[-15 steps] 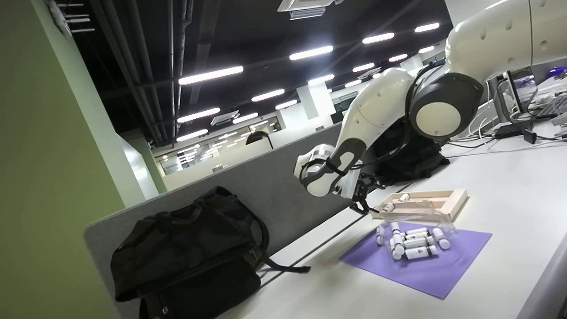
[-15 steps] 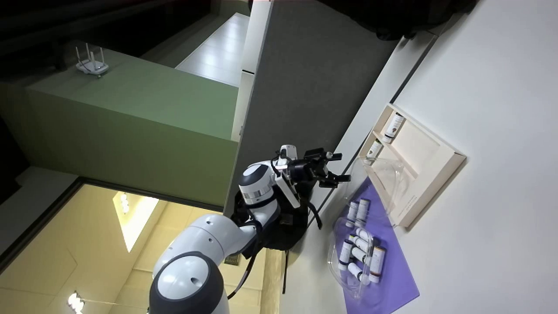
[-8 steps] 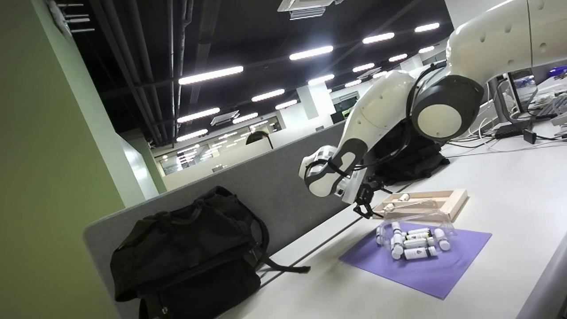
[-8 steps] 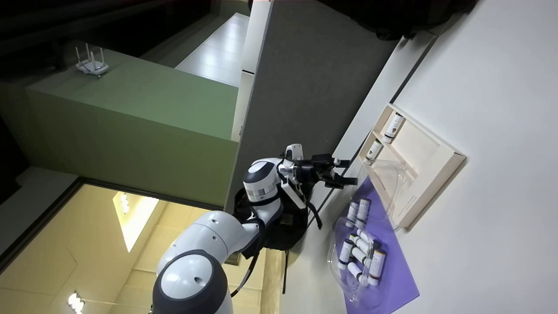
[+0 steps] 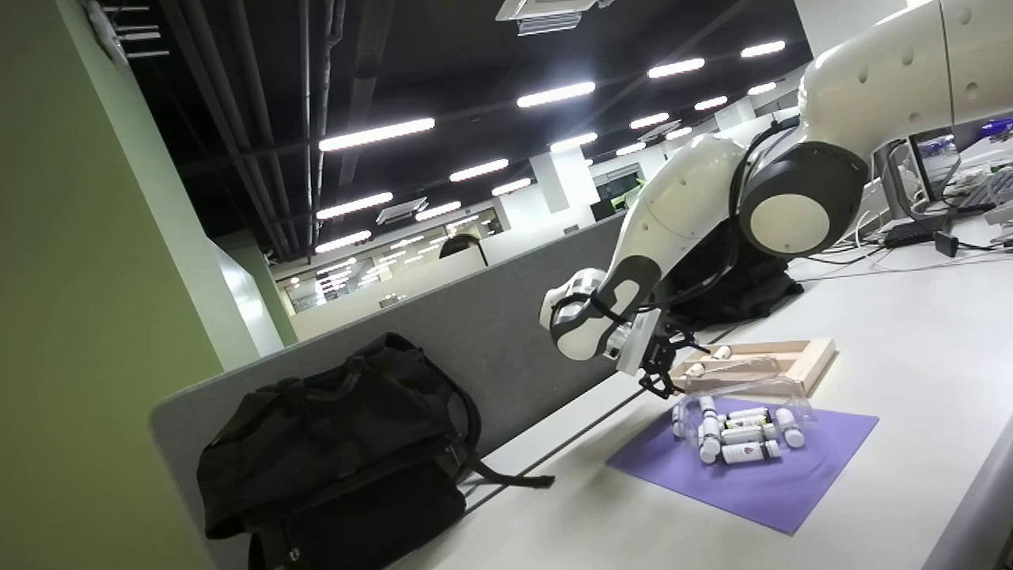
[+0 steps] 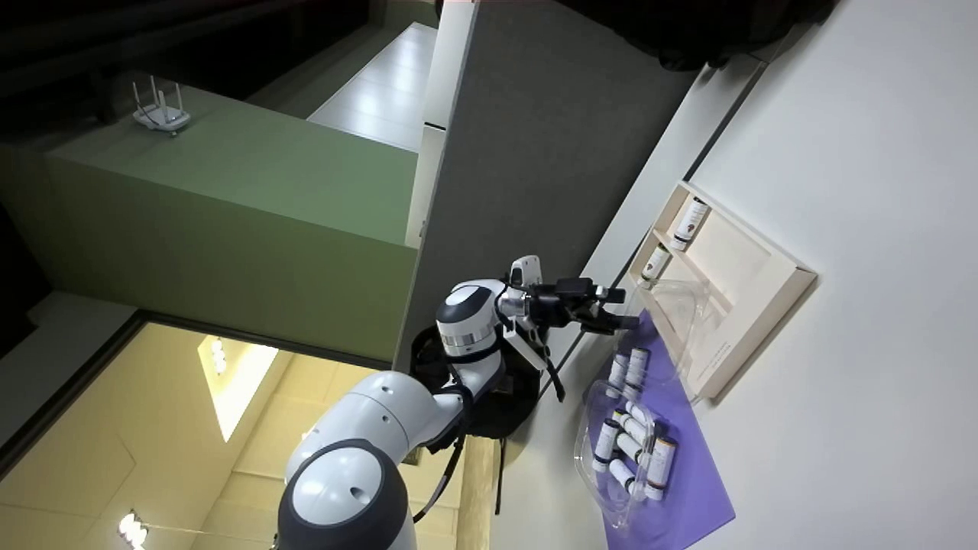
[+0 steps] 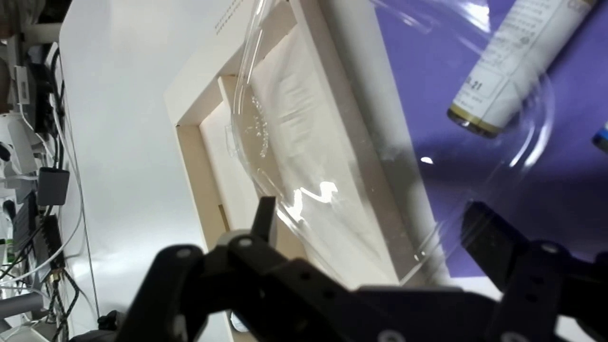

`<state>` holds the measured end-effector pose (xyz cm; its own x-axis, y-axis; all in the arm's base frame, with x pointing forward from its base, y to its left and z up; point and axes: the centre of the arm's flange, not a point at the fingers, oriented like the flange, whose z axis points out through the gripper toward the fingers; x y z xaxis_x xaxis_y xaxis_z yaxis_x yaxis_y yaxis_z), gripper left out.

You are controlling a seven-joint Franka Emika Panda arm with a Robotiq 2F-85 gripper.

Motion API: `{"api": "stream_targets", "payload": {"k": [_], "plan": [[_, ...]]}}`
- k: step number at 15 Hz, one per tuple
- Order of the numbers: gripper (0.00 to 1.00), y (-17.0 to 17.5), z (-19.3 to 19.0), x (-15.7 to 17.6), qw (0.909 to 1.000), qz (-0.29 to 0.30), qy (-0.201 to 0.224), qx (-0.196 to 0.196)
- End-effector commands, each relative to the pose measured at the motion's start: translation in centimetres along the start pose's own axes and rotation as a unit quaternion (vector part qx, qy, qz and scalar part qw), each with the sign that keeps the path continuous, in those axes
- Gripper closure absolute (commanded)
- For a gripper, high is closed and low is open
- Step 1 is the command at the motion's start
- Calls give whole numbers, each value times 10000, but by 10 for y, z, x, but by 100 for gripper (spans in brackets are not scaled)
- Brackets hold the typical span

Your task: Close the clear container

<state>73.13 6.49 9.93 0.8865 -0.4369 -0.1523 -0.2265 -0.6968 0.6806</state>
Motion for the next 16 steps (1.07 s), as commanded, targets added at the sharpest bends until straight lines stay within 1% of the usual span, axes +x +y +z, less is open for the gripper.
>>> {"api": "stream_targets", "payload": {"k": [1,8,14,16], "plan": [[0,-2,-17,16,9995,156,-243,-152],[0,22,-28,11,9953,285,-629,-679],[0,42,-47,5,9907,400,-822,-1011],[0,48,-55,1,9891,447,-824,-1140]]}}
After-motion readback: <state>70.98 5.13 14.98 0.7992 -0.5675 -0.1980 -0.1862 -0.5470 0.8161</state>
